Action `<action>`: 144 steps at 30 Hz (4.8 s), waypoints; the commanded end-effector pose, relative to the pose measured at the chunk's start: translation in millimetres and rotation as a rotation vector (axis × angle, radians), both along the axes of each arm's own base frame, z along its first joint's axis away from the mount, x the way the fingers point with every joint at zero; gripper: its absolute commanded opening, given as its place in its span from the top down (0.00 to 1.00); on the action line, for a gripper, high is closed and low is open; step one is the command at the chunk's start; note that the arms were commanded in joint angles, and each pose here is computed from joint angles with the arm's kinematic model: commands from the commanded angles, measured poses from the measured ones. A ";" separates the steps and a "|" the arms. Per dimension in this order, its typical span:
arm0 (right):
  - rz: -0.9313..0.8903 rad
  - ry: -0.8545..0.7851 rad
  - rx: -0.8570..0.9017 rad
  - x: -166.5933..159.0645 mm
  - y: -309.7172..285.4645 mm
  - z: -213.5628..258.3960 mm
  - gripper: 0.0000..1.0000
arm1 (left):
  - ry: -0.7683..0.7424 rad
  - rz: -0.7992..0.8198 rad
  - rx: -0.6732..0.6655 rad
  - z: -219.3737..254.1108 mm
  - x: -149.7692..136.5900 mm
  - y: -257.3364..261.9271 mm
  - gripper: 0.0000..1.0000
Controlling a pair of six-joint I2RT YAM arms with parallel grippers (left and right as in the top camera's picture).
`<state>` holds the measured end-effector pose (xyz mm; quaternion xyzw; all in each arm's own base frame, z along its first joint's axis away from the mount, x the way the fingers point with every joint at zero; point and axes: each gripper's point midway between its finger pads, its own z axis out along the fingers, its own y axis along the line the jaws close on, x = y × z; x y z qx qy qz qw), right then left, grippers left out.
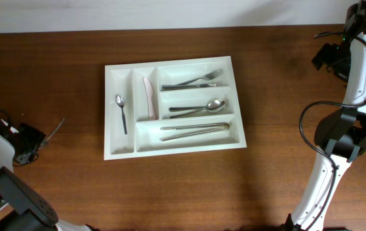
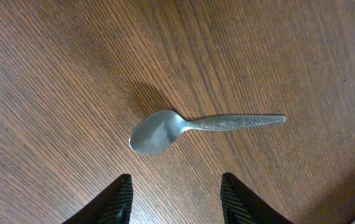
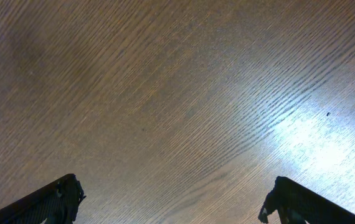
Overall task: Pack container
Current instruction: 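Move the left gripper down to the remaining silver spoon on the table, then close the left gripper on the second silver spoon and lift it, then carry the spoon into the left compartment and release it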
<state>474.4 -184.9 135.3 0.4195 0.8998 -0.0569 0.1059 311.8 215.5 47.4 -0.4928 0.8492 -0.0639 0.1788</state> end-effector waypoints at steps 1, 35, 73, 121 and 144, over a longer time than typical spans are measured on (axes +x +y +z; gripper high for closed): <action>0.000 -0.053 -0.021 1.1 -1.5 23.7 0.01 | -0.014 -0.024 -0.001 -0.1 -1.0 0.7 0.48; 0.000 -0.053 -0.021 1.1 -1.5 23.7 0.01 | 0.057 -0.007 -0.069 -63.1 -2.4 7.2 0.60; 0.000 -0.053 -0.021 1.1 -1.5 23.7 0.01 | -0.350 -0.216 -0.022 80.2 98.7 -21.2 0.98; 0.000 -0.053 -0.021 1.1 -1.5 23.7 0.01 | 0.072 -0.461 0.486 48.1 106.1 -203.0 0.98; 0.000 -0.053 -0.021 1.1 -1.5 23.7 0.01 | 0.014 -0.480 0.493 62.3 129.3 -208.8 0.24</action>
